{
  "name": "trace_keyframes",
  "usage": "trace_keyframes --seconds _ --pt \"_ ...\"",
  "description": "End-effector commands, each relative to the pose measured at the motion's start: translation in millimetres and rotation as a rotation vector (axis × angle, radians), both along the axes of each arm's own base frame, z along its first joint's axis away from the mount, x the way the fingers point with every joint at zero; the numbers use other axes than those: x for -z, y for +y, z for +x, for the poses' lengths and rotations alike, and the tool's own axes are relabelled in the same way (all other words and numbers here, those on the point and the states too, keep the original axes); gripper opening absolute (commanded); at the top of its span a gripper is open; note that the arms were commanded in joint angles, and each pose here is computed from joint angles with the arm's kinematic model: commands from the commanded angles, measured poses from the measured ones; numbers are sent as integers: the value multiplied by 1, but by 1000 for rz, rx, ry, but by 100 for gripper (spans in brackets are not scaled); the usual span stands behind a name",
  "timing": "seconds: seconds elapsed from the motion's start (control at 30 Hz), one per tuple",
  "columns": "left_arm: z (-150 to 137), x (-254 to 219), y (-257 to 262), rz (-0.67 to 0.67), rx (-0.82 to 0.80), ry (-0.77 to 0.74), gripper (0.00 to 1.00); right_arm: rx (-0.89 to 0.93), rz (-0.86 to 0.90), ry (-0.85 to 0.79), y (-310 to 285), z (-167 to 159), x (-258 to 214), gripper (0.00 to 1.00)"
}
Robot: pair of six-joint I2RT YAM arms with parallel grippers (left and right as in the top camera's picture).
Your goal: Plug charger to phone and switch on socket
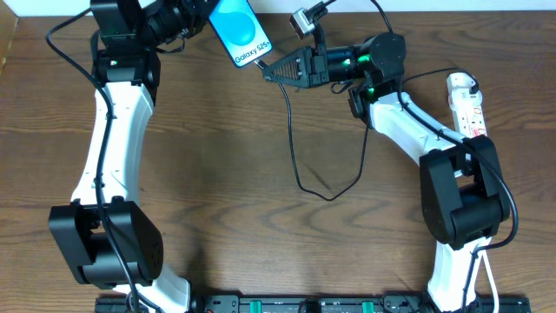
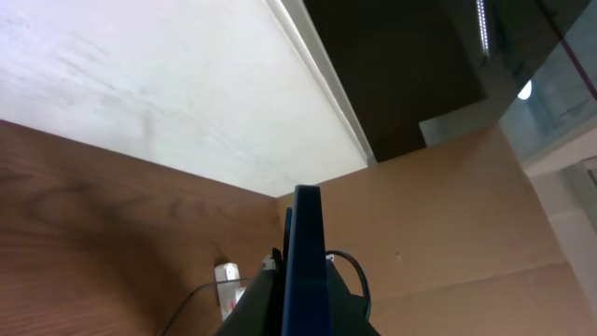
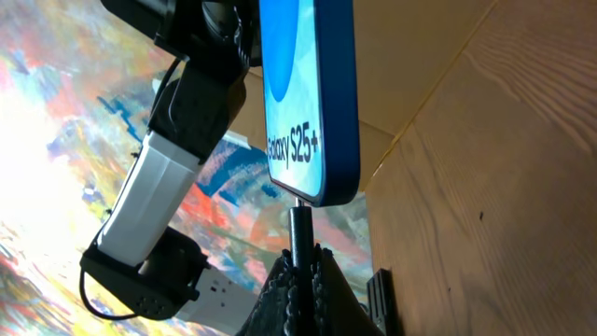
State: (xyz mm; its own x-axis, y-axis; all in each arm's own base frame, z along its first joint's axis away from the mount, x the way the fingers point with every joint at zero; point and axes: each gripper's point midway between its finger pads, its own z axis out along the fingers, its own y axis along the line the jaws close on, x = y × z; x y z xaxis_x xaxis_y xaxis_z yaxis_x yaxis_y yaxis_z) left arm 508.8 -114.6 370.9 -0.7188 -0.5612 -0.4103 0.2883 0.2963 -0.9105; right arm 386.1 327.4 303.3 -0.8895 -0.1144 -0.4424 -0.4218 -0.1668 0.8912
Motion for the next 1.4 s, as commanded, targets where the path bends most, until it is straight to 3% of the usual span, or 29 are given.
trace_keyframes --seconds 0.0,1.37 --pt "-12 -6 -14 2 85 -23 7 146 73 -12 -4 27 -15 1" --pt "8 -18 2 -37 -65 -30 7 292 139 22 -6 52 -26 1"
